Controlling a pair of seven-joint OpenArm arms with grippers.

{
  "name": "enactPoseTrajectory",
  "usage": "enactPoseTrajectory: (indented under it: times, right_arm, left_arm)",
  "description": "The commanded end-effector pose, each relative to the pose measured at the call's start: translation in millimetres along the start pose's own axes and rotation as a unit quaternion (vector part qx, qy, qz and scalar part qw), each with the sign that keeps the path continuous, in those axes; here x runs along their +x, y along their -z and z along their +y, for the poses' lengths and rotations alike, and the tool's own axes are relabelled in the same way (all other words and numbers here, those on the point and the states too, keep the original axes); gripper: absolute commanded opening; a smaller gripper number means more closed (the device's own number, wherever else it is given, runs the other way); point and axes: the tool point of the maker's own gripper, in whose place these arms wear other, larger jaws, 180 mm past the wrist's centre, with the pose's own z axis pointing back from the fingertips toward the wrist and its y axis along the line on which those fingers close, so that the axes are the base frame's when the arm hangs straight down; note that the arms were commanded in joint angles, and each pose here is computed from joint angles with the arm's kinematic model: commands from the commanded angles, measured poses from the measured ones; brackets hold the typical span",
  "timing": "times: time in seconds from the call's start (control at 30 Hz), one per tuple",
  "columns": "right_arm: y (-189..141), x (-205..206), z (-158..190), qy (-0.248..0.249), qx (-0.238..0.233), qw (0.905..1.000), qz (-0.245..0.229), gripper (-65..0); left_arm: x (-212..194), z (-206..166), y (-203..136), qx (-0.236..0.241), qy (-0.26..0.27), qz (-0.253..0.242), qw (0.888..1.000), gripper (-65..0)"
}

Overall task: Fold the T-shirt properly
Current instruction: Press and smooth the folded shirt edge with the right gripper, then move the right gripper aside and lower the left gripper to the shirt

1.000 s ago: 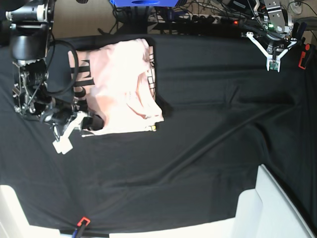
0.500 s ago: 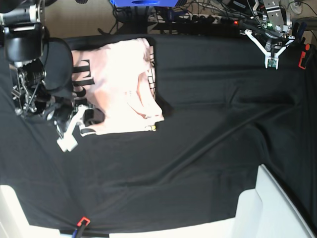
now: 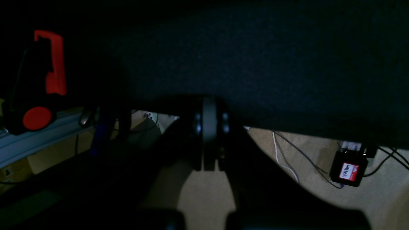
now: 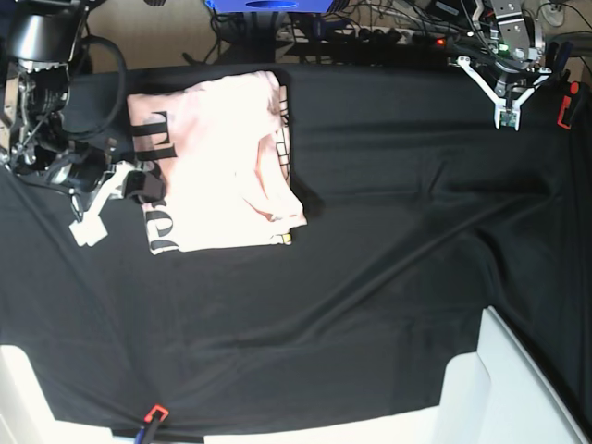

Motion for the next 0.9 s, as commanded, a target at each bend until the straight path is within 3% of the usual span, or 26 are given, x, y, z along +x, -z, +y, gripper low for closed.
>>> enactPoseTrajectory:
  times: [0.0,0.23,0.43,0.57,0.67,0.87]
  right_arm:
    - [-4,13,3,-0.011,0.005,0.9997,-0.021,-56.7]
    - [9,-13,-13,0.046,0.006,0.9988,-0.018,-56.7]
    - [23,-20,-11,0.03,0.015,0.9994,0.003,-56.7]
    - [14,-8,5,-0.003,0.023,0.9997,-0.002,-56.7]
    - [-8,5,13,-0.009,0.027,0.9988,-0.041,-56.9]
    - [-28,-28,4,0.012,0.005,0.9998,-0.018,-56.9]
  left_arm:
    - [8,9,-2,0.011,0.003,-0.013,1.0,-64.0]
    - [12,9,-1,0.012,0.0,-0.016,1.0,-64.0]
    - [10,10,-1,0.013,0.0,-0.015,1.0,-64.0]
    - [9,9,-1,0.012,0.0,-0.014,1.0,-64.0]
    - [9,10,-1,0.013,0.0,-0.014,1.0,-64.0]
    - [11,9,-1,0.012,0.0,-0.016,1.0,-64.0]
